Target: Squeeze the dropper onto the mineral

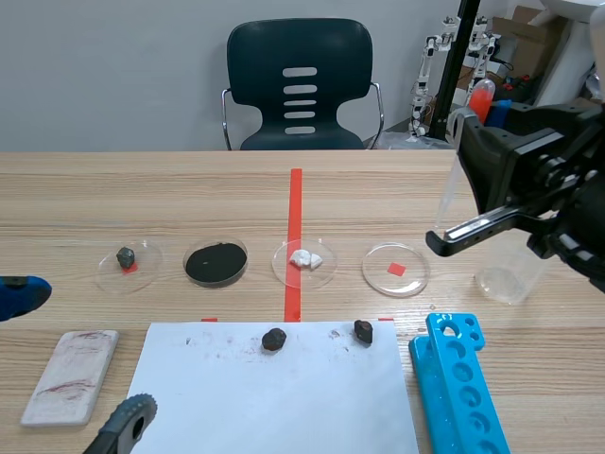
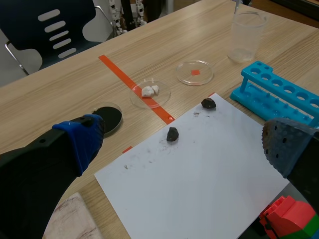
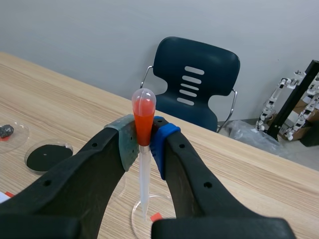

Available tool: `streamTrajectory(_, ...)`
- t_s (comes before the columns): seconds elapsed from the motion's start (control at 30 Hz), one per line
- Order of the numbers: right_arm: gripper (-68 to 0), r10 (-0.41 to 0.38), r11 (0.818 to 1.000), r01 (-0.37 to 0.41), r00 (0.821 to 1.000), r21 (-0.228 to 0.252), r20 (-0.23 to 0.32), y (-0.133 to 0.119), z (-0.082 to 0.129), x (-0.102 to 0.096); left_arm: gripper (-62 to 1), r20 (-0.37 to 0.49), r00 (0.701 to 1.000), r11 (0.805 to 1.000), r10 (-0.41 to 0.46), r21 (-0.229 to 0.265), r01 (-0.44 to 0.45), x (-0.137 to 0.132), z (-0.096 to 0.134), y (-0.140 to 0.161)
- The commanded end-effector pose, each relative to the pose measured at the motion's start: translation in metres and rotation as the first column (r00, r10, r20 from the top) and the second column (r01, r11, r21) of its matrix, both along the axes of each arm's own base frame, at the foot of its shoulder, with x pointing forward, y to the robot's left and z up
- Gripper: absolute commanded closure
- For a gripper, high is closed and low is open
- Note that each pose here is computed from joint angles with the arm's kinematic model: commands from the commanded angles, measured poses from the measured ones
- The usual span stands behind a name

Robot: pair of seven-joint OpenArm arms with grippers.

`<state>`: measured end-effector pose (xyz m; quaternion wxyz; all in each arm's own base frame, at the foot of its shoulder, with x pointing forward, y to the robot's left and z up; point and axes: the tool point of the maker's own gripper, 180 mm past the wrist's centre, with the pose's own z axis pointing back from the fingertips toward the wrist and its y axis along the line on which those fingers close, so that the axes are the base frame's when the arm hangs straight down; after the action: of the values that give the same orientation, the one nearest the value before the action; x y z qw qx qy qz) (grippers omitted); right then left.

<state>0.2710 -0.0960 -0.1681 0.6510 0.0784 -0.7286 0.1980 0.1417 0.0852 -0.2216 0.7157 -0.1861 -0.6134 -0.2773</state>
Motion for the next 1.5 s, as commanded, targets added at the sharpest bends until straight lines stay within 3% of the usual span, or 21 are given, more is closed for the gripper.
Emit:
streamTrajectory(0.0,-6.6,-0.004,1.0,0.004,0.999,0.006,0.049,-0.003,0.011,0.006,-62.3,0.027,1.0,1.0,0.0,-0.017,0.0,0.003,0.008,-0.001)
streamTrajectory(0.43,-6.6,0.006,1.0,-0.006,0.998,-0.008,0.07,-0.004,-0.004,0.044,-62.3,0.027,1.0,1.0,0.0,-0.017,0.0,0.003,0.008,-0.001)
streamTrajectory(0.6,-6.6,0.011,1.0,-0.013,0.999,0.028,0.05,0.003,-0.016,0.063,-62.3,0.027,1.0,1.0,0.0,-0.017,0.0,0.003,0.008,-0.001)
streamTrajectory(0.83,-6.6,0.055,0.998,-0.056,0.998,0.019,0.029,0.03,-0.036,0.085,-62.3,0.027,1.0,1.0,0.0,-0.017,0.0,0.003,0.008,-0.001)
streamTrajectory(1.1,-6.6,0.105,0.994,-0.105,0.994,0.006,-0.011,0.067,-0.06,0.098,-62.3,0.027,1.0,1.0,0.0,-0.017,0.0,0.003,0.008,-0.001)
streamTrajectory(1.3,-6.6,0.118,0.993,-0.117,0.993,-0.021,0.01,0.083,-0.066,0.105,-62.3,0.027,1.0,1.0,0.0,-0.017,0.0,0.003,0.008,-0.001)
streamTrajectory(1.47,-6.6,0.118,0.993,-0.118,0.993,-0.006,0.008,0.086,-0.069,0.116,-62.3,0.028,1.0,1.0,0.0,-0.017,0.0,0.003,0.008,-0.001)
